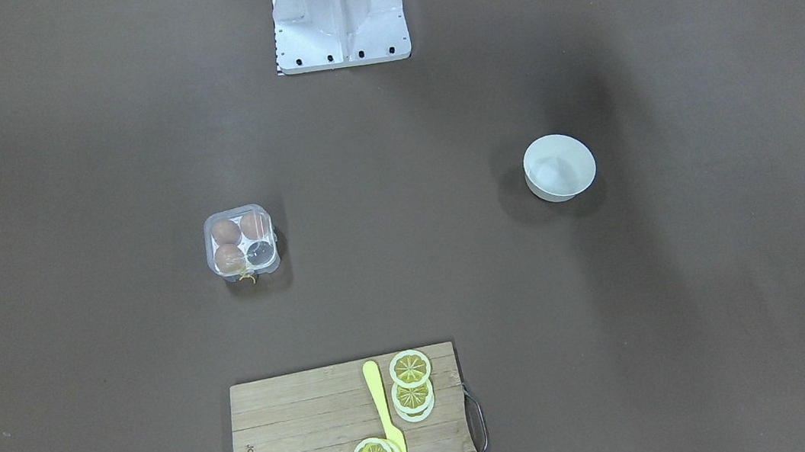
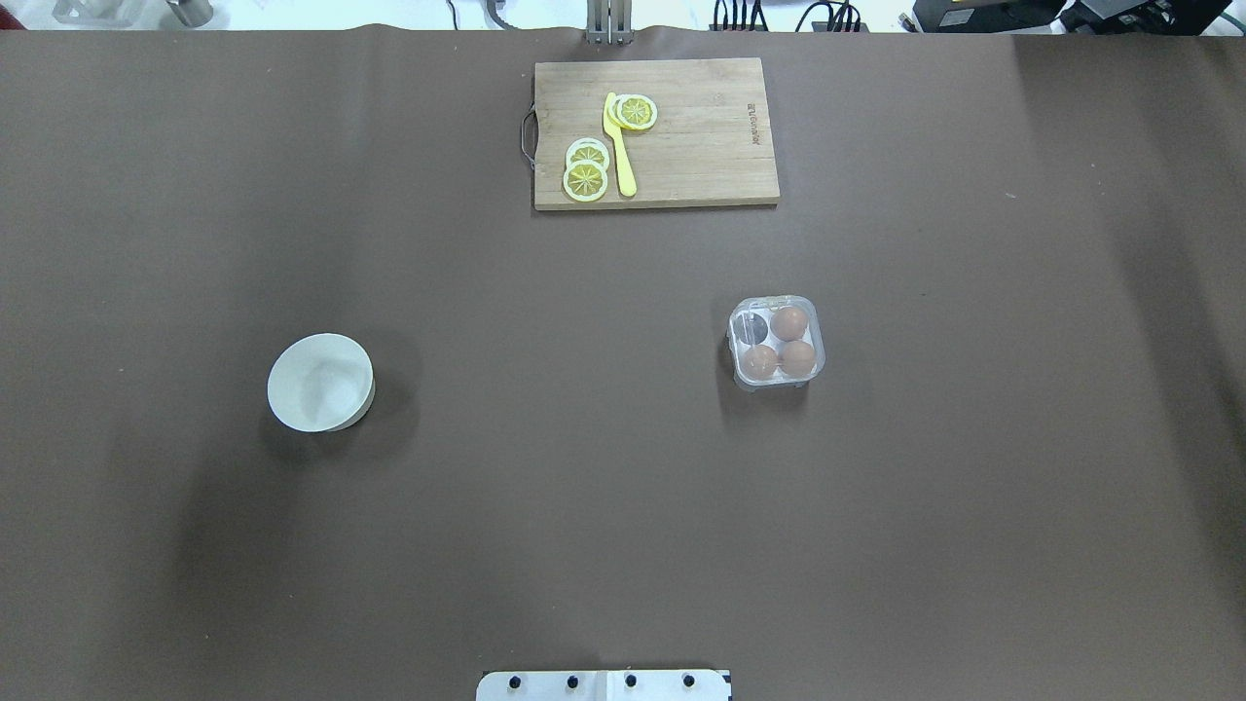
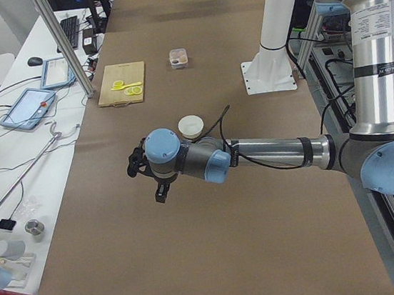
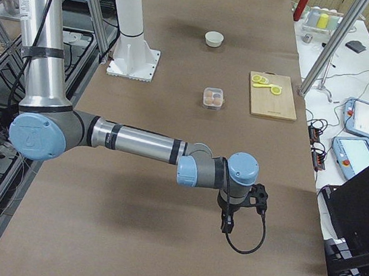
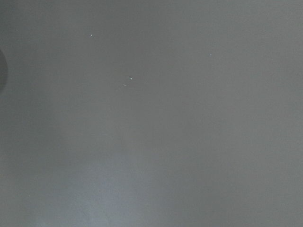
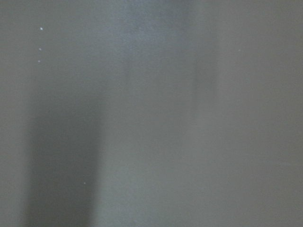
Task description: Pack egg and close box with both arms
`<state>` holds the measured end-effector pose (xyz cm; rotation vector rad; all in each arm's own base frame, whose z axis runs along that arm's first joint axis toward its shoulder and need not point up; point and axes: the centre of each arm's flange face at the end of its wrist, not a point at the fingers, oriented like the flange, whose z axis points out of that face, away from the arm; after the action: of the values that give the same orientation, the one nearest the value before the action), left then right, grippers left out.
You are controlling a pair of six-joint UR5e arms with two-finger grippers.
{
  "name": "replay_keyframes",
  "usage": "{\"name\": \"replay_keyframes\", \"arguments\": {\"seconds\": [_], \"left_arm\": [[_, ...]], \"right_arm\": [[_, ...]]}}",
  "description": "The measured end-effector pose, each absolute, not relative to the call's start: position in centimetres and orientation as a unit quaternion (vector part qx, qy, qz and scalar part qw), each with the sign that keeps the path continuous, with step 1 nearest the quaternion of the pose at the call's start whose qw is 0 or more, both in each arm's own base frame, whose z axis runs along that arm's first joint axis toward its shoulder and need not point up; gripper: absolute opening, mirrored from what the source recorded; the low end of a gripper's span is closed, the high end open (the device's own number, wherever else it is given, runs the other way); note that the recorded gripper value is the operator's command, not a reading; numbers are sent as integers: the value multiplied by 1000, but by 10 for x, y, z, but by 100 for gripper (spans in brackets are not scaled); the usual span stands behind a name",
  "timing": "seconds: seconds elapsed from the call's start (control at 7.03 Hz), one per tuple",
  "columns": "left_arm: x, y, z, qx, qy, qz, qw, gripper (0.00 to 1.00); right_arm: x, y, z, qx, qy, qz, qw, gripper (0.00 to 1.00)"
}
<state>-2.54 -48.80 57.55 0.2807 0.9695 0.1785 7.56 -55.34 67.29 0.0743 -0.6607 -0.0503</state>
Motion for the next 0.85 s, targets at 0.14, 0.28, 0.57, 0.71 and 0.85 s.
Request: {"name": "replay_keyframes", "arguments": {"seconds": [0.14,0.28,0.57,0.71,0.85], "left_arm": [[-27,-488,576,135,464,83,872,98],[-30,-487,576,135,463,81,872,97],[-36,-488,577,136,455,73,877,98],[-38,-488,577,134,442,66,885,97],[-41,-489,584,129,425,61,894,98]], "right_arm": [[85,-553,658,24,-307,-24,951,100],[89,-552,642,13,-300,-22,954,100],[89,-550,629,4,-297,-21,955,100],[87,-551,628,2,-297,-22,955,100],[85,-551,627,1,-297,-23,955,100]]}}
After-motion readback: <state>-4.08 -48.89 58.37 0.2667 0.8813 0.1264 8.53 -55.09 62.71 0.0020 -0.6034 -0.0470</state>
